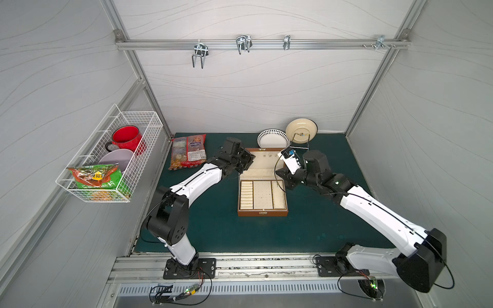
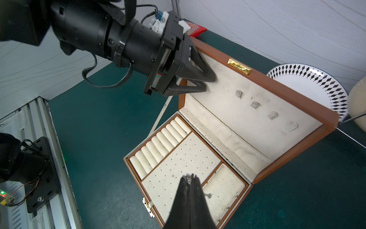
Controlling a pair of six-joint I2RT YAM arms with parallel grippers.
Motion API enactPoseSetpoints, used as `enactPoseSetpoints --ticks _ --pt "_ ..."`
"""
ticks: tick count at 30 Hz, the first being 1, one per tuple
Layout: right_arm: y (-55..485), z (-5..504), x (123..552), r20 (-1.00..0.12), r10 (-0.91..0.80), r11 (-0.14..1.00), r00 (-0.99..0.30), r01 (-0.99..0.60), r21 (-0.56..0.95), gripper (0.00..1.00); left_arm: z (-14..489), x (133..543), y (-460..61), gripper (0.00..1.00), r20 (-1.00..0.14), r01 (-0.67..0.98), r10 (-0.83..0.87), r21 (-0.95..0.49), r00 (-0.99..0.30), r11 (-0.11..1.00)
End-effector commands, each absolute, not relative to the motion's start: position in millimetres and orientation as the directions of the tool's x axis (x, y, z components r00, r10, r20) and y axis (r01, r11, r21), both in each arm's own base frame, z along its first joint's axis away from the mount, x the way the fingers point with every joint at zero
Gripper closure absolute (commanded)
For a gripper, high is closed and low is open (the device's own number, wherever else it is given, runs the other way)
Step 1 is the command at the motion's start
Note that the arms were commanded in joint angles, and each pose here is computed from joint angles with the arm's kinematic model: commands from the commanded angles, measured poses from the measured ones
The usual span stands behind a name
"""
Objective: Put jewelry chain into jewelry box
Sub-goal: Open the fastener on the jewelry box.
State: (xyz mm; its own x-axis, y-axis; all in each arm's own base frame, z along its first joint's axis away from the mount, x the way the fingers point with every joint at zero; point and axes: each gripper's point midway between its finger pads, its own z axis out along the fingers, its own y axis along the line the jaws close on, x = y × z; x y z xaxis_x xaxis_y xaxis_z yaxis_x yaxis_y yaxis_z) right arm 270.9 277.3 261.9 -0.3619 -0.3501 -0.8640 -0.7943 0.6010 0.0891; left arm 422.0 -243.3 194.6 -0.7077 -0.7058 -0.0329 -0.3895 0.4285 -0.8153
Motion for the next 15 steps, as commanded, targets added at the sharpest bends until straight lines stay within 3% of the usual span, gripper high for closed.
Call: enactPoseSetpoints --ticks 1,7,15 --pt "282 271 270 -0.875 -0.336 0.574 -0.349 -0.812 0.103 1.00 268 423 -245 0.68 -0.203 -0.176 -0.638 -0.861 -0.743 0.478" --pt "289 276 270 -0.869 -0.348 0.538 -0.352 -0.834 0.123 1.00 302 396 -256 0.69 -0.385 0.098 -0.441 -0.832 -0.811 0.546" --pt "300 287 269 -0.854 -0.369 0.465 -0.366 -0.868 0.172 1.00 299 347 -262 0.72 -0.539 0.366 -0.169 -0.739 -0.825 0.566"
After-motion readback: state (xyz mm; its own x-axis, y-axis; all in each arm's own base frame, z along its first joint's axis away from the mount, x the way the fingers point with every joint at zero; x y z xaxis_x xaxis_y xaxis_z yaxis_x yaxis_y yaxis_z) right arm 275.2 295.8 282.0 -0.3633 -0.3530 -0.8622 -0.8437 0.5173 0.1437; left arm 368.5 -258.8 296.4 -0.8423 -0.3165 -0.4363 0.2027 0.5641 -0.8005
